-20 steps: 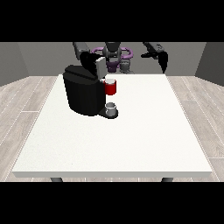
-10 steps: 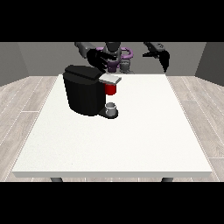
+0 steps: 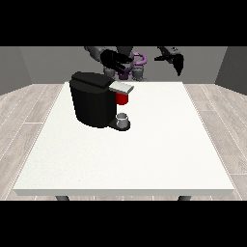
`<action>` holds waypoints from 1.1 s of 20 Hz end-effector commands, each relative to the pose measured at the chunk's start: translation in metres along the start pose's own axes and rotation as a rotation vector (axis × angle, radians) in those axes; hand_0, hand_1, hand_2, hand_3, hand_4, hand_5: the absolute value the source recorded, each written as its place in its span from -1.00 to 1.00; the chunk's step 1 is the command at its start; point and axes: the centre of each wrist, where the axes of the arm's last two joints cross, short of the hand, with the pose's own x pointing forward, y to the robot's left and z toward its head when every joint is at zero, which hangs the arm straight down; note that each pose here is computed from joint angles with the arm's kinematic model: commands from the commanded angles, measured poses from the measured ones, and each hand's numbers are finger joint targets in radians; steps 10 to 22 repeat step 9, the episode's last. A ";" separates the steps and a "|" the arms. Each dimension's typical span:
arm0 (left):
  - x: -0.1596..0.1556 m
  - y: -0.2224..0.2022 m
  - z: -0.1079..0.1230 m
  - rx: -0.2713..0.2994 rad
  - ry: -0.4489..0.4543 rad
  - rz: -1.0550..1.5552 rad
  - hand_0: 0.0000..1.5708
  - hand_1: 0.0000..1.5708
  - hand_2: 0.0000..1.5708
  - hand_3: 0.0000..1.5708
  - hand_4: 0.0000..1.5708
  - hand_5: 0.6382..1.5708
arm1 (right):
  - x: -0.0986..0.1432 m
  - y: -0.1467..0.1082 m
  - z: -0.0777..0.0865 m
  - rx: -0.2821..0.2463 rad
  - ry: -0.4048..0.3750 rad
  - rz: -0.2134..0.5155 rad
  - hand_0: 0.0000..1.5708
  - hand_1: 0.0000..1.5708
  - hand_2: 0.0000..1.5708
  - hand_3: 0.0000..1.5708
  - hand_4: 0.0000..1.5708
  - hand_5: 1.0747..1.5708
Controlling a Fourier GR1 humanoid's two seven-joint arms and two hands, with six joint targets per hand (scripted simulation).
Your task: Insert the coffee pod into the coffee machine and close the lid
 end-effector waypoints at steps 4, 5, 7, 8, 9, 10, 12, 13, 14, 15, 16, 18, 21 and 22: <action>-0.021 -0.004 0.018 0.049 0.034 0.035 -1.00 -1.00 -1.00 -1.00 -0.76 1.00 | -0.033 0.039 0.042 0.085 -0.071 -0.145 -1.00 -1.00 -1.00 -1.00 -0.65 1.00; -0.022 -0.009 0.018 0.040 0.047 0.036 -1.00 -1.00 -1.00 -1.00 -0.76 1.00 | -0.035 0.043 0.045 0.064 -0.030 -0.189 -1.00 -1.00 -1.00 -1.00 -0.66 1.00; -0.024 -0.002 0.029 0.054 0.071 0.039 -1.00 -1.00 -1.00 -1.00 -0.76 1.00 | -0.061 0.038 0.072 0.017 0.031 -0.247 -1.00 -1.00 -1.00 -1.00 -0.64 1.00; -0.046 0.017 0.047 0.082 0.137 0.035 -1.00 -1.00 -1.00 -1.00 -0.76 1.00 | -0.060 0.063 0.089 0.028 0.087 -0.279 -1.00 -1.00 -1.00 -1.00 -0.68 1.00; -0.048 0.013 0.047 0.112 0.129 0.022 -1.00 -1.00 -1.00 -1.00 -0.76 1.00 | -0.072 0.062 0.104 0.023 0.069 -0.301 -1.00 -1.00 -1.00 -1.00 -0.80 1.00; -0.048 0.013 0.047 0.112 0.129 0.022 -1.00 -1.00 -1.00 -1.00 -0.76 1.00 | -0.072 0.062 0.104 0.023 0.069 -0.301 -1.00 -1.00 -1.00 -1.00 -0.80 1.00; -0.048 0.013 0.047 0.112 0.129 0.022 -1.00 -1.00 -1.00 -1.00 -0.76 1.00 | -0.072 0.062 0.104 0.023 0.069 -0.301 -1.00 -1.00 -1.00 -1.00 -0.80 1.00; -0.048 0.013 0.047 0.112 0.129 0.022 -1.00 -1.00 -1.00 -1.00 -0.76 1.00 | -0.072 0.062 0.104 0.023 0.069 -0.301 -1.00 -1.00 -1.00 -1.00 -0.80 1.00; -0.048 0.013 0.047 0.112 0.129 0.022 -1.00 -1.00 -1.00 -1.00 -0.76 1.00 | -0.072 0.062 0.104 0.023 0.069 -0.301 -1.00 -1.00 -1.00 -1.00 -0.80 1.00; -0.048 0.013 0.047 0.112 0.129 0.022 -1.00 -1.00 -1.00 -1.00 -0.76 1.00 | -0.072 0.062 0.104 0.023 0.069 -0.301 -1.00 -1.00 -1.00 -1.00 -0.80 1.00; -0.048 0.013 0.047 0.112 0.129 0.022 -1.00 -1.00 -1.00 -1.00 -0.76 1.00 | -0.072 0.062 0.104 0.023 0.069 -0.301 -1.00 -1.00 -1.00 -1.00 -0.80 1.00; -0.048 0.013 0.047 0.112 0.129 0.022 -1.00 -1.00 -1.00 -1.00 -0.76 1.00 | -0.072 0.062 0.104 0.023 0.069 -0.301 -1.00 -1.00 -1.00 -1.00 -0.80 1.00; -0.048 0.013 0.047 0.112 0.129 0.022 -1.00 -1.00 -1.00 -1.00 -0.76 1.00 | -0.072 0.062 0.104 0.023 0.069 -0.301 -1.00 -1.00 -1.00 -1.00 -0.80 1.00; -0.048 0.013 0.047 0.112 0.129 0.022 -1.00 -1.00 -1.00 -1.00 -0.76 1.00 | -0.072 0.062 0.104 0.023 0.069 -0.301 -1.00 -1.00 -1.00 -1.00 -0.80 1.00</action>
